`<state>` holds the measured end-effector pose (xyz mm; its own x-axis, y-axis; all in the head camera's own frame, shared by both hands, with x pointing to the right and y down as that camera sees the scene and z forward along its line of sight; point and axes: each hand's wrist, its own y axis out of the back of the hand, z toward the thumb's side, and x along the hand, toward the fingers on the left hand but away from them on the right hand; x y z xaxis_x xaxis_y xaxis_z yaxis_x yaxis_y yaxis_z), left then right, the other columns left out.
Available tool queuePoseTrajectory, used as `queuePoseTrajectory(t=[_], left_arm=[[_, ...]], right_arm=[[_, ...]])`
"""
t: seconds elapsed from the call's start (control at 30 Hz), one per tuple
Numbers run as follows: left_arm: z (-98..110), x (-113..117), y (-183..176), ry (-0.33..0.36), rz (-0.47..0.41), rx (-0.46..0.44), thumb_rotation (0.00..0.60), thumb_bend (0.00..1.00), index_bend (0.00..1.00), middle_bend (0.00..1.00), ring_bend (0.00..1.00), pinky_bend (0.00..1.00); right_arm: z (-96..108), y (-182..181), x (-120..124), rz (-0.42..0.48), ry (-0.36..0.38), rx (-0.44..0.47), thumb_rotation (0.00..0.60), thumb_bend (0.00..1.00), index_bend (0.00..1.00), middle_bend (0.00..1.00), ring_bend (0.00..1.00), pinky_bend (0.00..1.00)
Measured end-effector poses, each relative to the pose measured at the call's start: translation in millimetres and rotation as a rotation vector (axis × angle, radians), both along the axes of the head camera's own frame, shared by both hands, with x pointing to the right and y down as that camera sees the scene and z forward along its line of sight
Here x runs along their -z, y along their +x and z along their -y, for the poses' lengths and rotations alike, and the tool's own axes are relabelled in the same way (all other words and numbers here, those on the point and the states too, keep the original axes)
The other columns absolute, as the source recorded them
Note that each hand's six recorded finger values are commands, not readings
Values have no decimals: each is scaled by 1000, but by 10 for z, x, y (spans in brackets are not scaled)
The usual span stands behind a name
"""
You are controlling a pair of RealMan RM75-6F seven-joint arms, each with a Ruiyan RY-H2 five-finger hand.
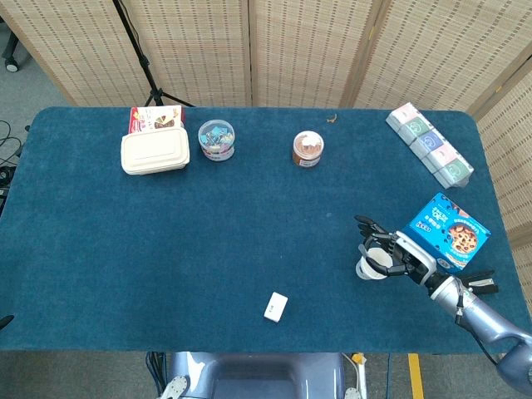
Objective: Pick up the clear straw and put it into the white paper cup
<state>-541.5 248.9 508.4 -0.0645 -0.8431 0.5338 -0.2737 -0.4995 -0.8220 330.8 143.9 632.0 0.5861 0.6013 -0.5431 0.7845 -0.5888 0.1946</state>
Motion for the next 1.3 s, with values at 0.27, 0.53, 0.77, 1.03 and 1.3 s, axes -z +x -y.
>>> queuePoseTrajectory(t=[0.27, 0.53, 0.77, 1.03, 1.3], left_arm=[[-9, 2, 2, -1, -2, -3, 600, 0, 0, 0, 0, 0], [-13, -4, 11, -6, -2, -7, 600, 0, 0, 0, 0, 0], [-14, -5, 12, -7, -3, -8, 600, 0, 0, 0, 0, 0], [-19, 0, 9, -7, -3, -10, 600, 0, 0, 0, 0, 0], [-21, 2, 8, -7, -5, -11, 600, 0, 0, 0, 0, 0]], right_arm=[[-24, 16, -44, -22, 8, 11, 600, 643, 575, 0, 0, 0], [-22, 56, -92, -61, 29, 23, 600, 643, 575, 0, 0, 0], [-26, 90, -125, -92, 51, 25, 600, 642, 512, 0, 0, 0], [-28, 132, -137, -107, 83, 24, 600, 636, 391, 0, 0, 0], [-38, 143, -126, -111, 97, 28, 600, 637, 360, 0, 0, 0]])
